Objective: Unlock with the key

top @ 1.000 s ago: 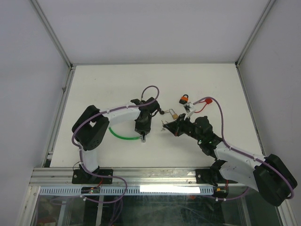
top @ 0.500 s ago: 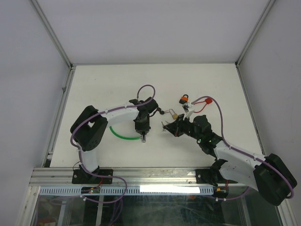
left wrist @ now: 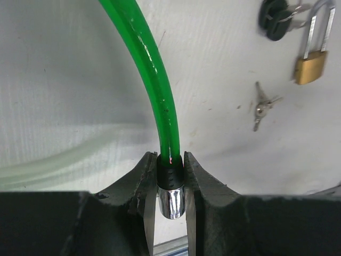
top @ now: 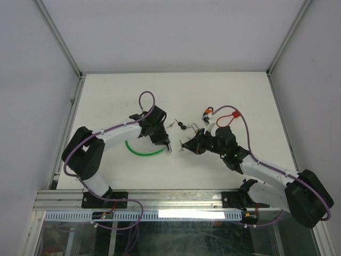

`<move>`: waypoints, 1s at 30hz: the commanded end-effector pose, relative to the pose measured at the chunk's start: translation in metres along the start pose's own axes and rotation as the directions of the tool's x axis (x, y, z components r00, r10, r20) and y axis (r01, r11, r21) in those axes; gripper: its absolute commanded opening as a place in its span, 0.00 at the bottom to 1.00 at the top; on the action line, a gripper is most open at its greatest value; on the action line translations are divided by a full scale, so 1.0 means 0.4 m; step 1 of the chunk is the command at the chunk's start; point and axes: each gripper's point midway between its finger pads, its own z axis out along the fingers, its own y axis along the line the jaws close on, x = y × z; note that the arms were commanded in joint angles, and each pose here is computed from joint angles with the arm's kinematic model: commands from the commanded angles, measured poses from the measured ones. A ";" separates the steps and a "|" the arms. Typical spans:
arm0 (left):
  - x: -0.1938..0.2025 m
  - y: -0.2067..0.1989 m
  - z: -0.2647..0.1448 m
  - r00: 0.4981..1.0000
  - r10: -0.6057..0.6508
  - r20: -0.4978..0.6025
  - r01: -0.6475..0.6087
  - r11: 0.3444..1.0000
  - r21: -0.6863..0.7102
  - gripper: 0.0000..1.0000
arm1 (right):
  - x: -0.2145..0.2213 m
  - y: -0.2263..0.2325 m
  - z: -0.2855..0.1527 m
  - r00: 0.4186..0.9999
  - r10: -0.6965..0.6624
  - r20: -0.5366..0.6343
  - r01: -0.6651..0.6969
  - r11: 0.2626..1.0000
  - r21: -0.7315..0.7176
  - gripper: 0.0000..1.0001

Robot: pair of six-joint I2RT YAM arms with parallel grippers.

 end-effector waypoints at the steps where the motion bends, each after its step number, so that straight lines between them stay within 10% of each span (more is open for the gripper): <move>1: -0.062 -0.115 -0.071 0.992 -0.119 0.037 0.106 0.960 0.257 0.00 | -0.022 0.055 0.017 0.999 0.035 -0.032 -0.037 0.997 -0.069 0.00; 30: -0.096 -0.125 -0.152 0.982 -0.170 0.077 0.123 0.900 0.417 0.00 | 0.050 0.031 0.110 0.976 0.177 -0.124 -0.189 0.978 -0.094 0.00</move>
